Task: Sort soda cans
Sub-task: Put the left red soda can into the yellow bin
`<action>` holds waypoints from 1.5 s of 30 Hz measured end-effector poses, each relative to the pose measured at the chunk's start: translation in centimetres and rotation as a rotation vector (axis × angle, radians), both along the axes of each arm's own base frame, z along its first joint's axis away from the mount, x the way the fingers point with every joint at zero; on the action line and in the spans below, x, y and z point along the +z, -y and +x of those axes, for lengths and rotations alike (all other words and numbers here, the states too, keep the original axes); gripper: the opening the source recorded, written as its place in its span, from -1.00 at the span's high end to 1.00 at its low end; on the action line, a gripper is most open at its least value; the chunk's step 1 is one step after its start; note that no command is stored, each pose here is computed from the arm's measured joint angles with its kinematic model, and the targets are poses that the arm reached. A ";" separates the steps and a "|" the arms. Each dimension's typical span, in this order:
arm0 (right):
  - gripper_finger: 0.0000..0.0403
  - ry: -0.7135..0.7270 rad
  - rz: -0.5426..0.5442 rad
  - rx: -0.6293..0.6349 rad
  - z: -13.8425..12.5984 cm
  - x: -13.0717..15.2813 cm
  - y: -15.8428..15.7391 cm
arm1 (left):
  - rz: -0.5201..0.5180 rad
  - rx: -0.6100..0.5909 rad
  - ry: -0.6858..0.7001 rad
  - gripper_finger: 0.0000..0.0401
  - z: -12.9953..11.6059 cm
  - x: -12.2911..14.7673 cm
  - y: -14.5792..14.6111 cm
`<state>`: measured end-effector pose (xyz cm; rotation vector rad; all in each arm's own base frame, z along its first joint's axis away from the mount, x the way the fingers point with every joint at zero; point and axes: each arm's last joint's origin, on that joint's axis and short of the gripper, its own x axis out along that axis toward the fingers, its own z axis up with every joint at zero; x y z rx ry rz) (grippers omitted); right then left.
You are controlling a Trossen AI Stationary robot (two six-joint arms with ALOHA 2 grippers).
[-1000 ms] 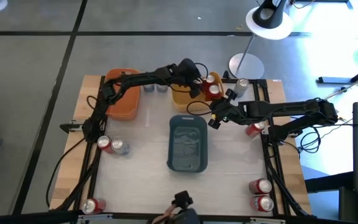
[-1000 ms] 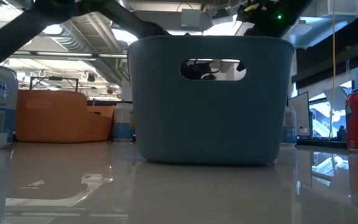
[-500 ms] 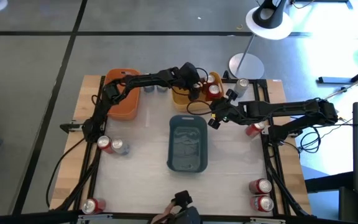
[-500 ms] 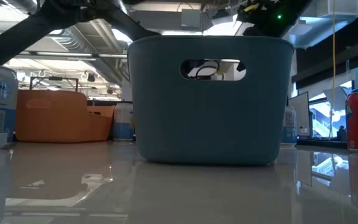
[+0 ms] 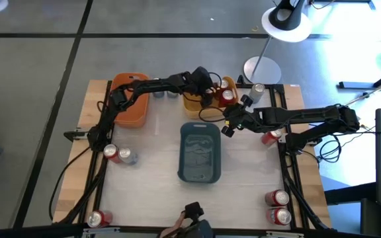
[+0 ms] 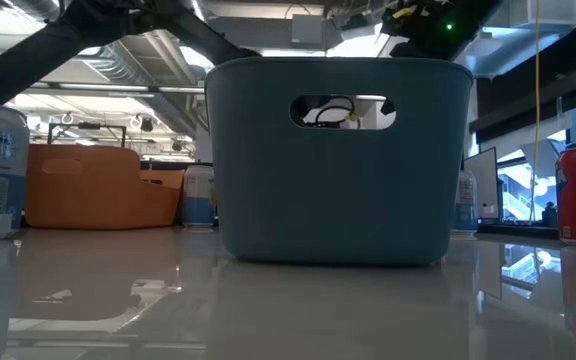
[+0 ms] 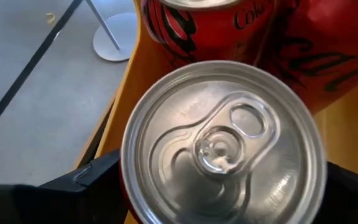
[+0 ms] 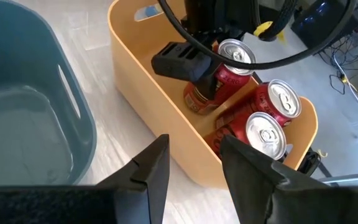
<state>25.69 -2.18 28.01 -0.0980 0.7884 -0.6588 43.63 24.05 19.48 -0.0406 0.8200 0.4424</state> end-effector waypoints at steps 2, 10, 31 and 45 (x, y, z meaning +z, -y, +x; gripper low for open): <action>0.29 -0.002 0.002 -0.003 0.0 0.0 0.0 | 0.003 0.003 0.011 -0.64 0.0 0.4 0.0; 0.29 0.001 0.026 0.006 0.0 -0.1 -0.1 | -0.006 0.013 0.018 -0.64 0.1 0.8 0.0; 0.29 -0.004 0.035 -0.001 -0.1 -0.1 -0.1 | 0.029 0.020 0.001 -0.64 -1.6 4.6 1.0; 0.29 0.007 0.037 -0.004 -0.1 -0.1 -0.1 | 0.031 0.073 0.135 -0.64 -1.4 1.0 1.0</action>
